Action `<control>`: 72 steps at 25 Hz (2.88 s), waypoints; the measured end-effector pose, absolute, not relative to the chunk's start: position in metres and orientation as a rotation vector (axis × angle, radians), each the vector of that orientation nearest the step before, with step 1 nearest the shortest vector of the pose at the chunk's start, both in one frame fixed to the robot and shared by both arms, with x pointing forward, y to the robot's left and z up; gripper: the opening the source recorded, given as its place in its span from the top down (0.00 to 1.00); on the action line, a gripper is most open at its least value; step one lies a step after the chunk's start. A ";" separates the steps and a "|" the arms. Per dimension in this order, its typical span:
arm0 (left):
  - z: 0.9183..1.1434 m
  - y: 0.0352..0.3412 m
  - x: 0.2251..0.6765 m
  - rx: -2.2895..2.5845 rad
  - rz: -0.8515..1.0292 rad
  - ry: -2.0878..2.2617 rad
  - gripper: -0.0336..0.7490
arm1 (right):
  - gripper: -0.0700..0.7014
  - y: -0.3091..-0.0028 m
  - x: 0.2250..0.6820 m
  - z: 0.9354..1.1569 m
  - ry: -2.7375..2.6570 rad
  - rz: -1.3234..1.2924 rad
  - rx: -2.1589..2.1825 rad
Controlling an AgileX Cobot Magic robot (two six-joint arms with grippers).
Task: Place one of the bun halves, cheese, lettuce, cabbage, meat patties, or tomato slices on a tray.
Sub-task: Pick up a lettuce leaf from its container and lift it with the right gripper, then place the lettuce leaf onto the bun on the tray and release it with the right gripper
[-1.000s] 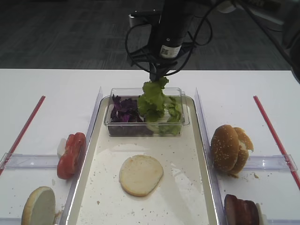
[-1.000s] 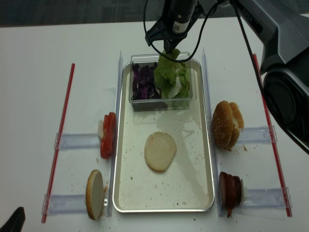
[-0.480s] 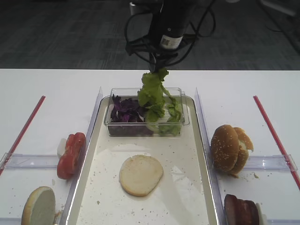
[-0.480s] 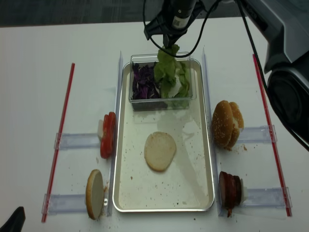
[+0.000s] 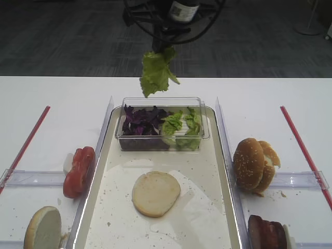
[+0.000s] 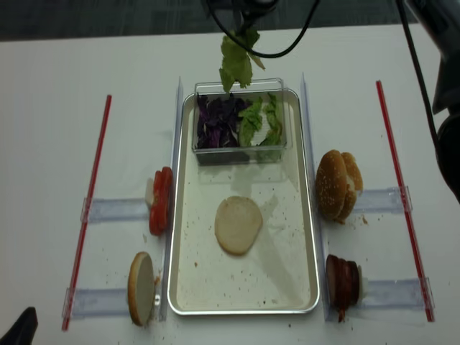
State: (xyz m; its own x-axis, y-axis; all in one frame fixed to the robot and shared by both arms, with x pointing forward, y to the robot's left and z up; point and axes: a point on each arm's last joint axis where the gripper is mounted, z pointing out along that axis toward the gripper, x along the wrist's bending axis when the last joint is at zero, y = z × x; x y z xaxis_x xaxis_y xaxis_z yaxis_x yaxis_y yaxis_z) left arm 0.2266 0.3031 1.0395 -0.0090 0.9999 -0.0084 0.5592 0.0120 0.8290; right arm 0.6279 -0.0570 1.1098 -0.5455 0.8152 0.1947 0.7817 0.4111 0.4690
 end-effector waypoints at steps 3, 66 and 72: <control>1.039 0.303 0.227 1.619 0.864 1.641 0.33 | 0.84 -0.048 0.620 1.114 2.602 0.818 1.434; 1.039 0.303 0.227 1.619 0.864 1.641 0.33 | 0.84 -0.003 0.517 0.983 3.012 0.207 1.254; 1.039 0.303 0.227 1.619 0.864 1.641 0.33 | 0.84 -0.001 0.521 0.970 3.009 0.178 1.251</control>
State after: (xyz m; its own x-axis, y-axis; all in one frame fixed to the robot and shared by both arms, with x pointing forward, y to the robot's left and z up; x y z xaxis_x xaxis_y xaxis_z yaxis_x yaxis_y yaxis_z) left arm 0.2266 0.3031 1.0395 -0.0090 0.9999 -0.0084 0.5592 0.0120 0.8290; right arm 0.5212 -0.0008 0.9695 -0.6997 0.6978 0.1534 0.7110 0.7012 0.0535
